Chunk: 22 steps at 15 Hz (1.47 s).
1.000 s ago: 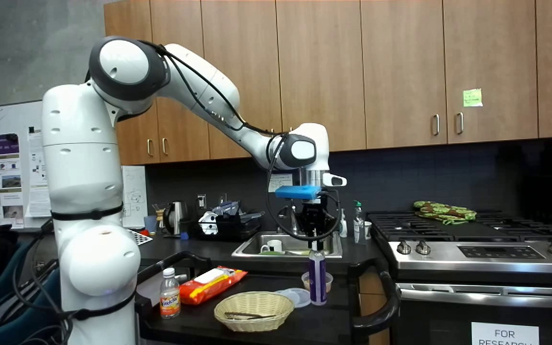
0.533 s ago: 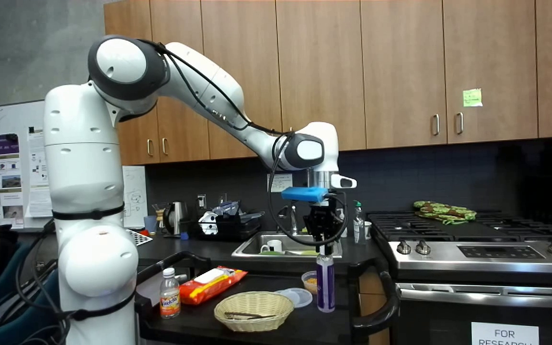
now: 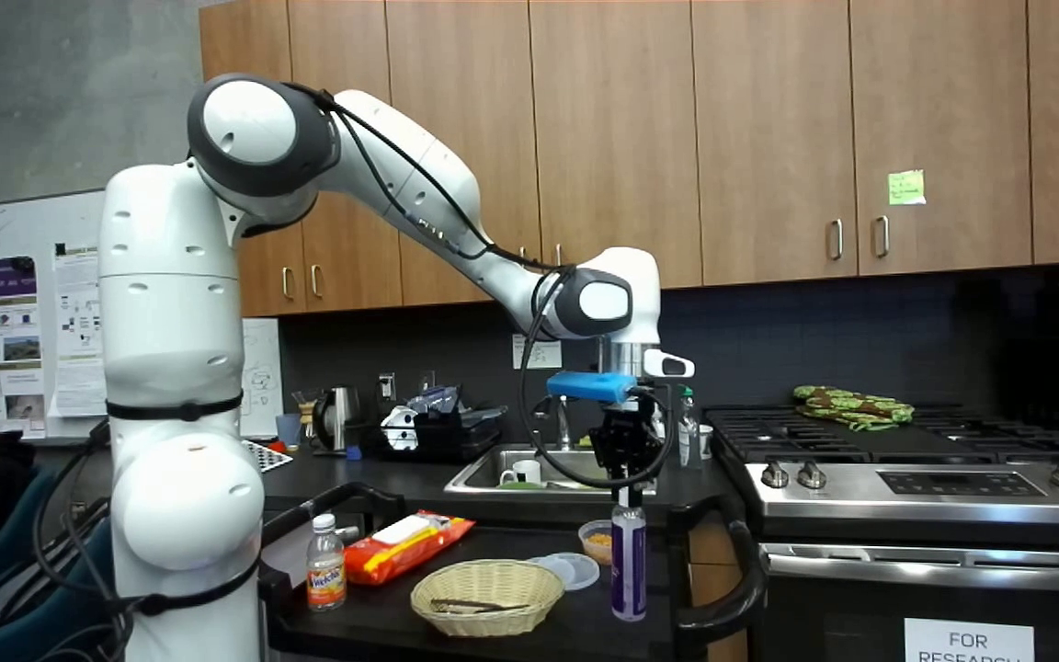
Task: Move the bottle to the right
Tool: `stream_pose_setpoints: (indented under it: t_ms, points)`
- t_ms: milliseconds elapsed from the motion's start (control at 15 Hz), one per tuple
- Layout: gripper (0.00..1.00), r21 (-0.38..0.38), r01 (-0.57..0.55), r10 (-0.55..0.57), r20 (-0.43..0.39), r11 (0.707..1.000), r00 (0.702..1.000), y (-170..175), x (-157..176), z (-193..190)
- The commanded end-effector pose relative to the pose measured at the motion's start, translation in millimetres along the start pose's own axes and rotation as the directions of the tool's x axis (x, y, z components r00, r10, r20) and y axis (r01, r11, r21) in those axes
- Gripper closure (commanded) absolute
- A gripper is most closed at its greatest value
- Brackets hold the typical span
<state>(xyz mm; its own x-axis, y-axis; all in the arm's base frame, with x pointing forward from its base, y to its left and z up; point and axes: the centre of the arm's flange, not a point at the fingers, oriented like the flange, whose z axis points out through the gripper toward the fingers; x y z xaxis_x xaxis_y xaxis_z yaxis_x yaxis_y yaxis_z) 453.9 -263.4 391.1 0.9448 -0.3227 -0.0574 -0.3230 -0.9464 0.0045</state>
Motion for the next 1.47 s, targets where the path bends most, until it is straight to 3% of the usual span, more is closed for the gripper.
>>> stream_pose_setpoints:
  t_ms: [0, 1400]
  points:
    - [0.92, 0.001, -0.036, 0.036, 0.000, 0.999, 0.999, 7.5, 9.9, 0.1]
    - [0.92, 0.062, -0.101, 0.099, 0.036, 0.993, 0.994, 32.1, 5.1, 30.4]
